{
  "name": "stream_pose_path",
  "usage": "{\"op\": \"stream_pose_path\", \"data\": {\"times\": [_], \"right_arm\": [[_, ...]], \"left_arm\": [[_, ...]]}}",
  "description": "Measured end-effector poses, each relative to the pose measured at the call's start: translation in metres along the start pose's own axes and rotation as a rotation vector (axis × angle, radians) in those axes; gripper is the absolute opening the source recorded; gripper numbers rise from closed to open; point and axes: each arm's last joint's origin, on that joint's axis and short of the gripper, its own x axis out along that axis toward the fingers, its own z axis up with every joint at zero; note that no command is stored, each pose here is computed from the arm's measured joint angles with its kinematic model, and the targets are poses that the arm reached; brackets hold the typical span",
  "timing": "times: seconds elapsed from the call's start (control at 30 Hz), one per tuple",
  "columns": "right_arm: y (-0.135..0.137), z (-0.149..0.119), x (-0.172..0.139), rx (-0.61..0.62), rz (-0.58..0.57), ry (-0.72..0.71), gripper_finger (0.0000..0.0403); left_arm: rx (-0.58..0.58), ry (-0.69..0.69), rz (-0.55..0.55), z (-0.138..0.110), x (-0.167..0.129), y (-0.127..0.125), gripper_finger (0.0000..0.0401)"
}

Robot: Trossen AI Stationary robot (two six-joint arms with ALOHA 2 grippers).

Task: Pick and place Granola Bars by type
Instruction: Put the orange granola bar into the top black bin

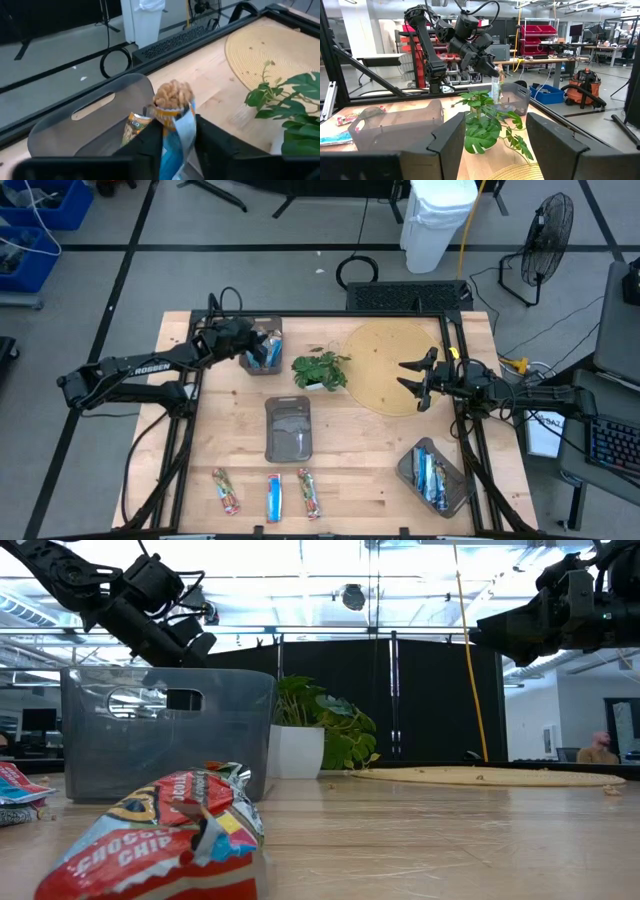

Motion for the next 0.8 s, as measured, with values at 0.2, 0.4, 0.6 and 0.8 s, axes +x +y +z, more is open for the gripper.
{"op": "stream_pose_path", "data": {"times": [0.2, 0.4, 0.6, 0.8], "right_arm": [[0.0, 0.0, 0.0, 0.0, 0.0, 0.001, 0.0201], [0.0, -0.001, 0.0, 0.0, 0.0, 0.009, 0.0201], [0.0, -0.001, 0.0, 0.0, 0.0, 0.014, 0.0201], [0.0, -0.001, 0.0, -0.001, -0.002, 0.012, 0.0201]], "left_arm": [[-0.035, -0.001, 0.011, 0.001, 0.0, 0.003, 0.0186], [-0.037, 0.0, 0.012, 0.001, 0.0, 0.003, 0.0237], [-0.03, -0.008, 0.011, 0.001, 0.0, 0.003, 0.0252], [-0.041, -0.153, -0.027, 0.015, 0.0, 0.0, 0.0253]]}}
